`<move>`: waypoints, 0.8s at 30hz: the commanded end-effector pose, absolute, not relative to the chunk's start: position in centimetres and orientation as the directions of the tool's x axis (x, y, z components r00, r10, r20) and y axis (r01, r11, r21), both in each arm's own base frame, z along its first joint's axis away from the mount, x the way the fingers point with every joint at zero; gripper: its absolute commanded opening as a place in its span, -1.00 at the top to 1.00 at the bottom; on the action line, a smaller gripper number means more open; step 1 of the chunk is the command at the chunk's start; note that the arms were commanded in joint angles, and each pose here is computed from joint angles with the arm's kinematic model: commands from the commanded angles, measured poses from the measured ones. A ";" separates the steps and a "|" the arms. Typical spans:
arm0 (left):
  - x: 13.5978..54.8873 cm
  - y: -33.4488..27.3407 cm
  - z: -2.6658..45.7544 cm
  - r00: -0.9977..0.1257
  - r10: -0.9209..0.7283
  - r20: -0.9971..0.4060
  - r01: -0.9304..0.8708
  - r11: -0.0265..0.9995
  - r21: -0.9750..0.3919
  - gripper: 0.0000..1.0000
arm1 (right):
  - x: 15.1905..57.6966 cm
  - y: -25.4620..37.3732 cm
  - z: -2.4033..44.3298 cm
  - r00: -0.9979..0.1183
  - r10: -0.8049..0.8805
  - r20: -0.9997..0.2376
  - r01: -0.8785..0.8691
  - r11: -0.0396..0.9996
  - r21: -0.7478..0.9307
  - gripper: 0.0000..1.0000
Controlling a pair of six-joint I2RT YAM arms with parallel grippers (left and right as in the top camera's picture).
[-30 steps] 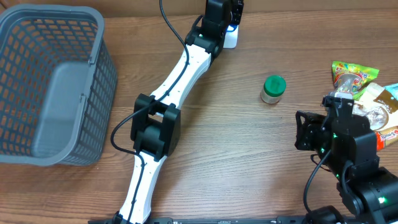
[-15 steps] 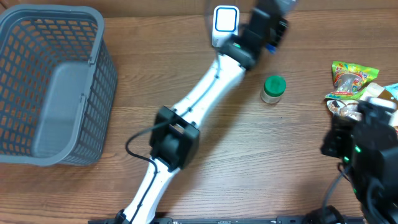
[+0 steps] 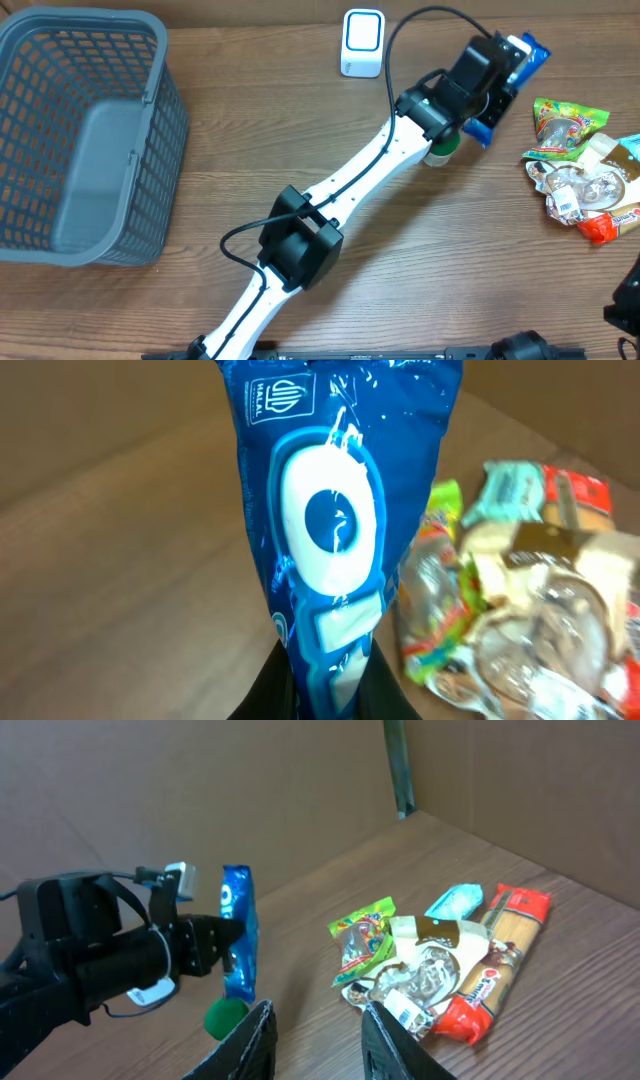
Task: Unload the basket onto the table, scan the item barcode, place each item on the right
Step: 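Swing the Oreo pack over to the snack pile at the right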
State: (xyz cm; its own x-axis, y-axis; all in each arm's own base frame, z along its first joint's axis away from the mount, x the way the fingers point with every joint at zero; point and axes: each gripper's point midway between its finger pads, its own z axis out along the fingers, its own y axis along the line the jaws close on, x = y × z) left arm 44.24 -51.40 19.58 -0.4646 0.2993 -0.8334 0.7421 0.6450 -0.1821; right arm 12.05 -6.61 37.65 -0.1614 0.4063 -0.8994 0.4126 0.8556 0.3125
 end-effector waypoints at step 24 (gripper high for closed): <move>34.4 -62.3 12.0 -0.529 0.292 -0.797 0.800 0.487 -0.352 0.92 | 11.9 -6.2 37.2 -0.183 0.434 -0.882 0.400 0.852 0.336 0.37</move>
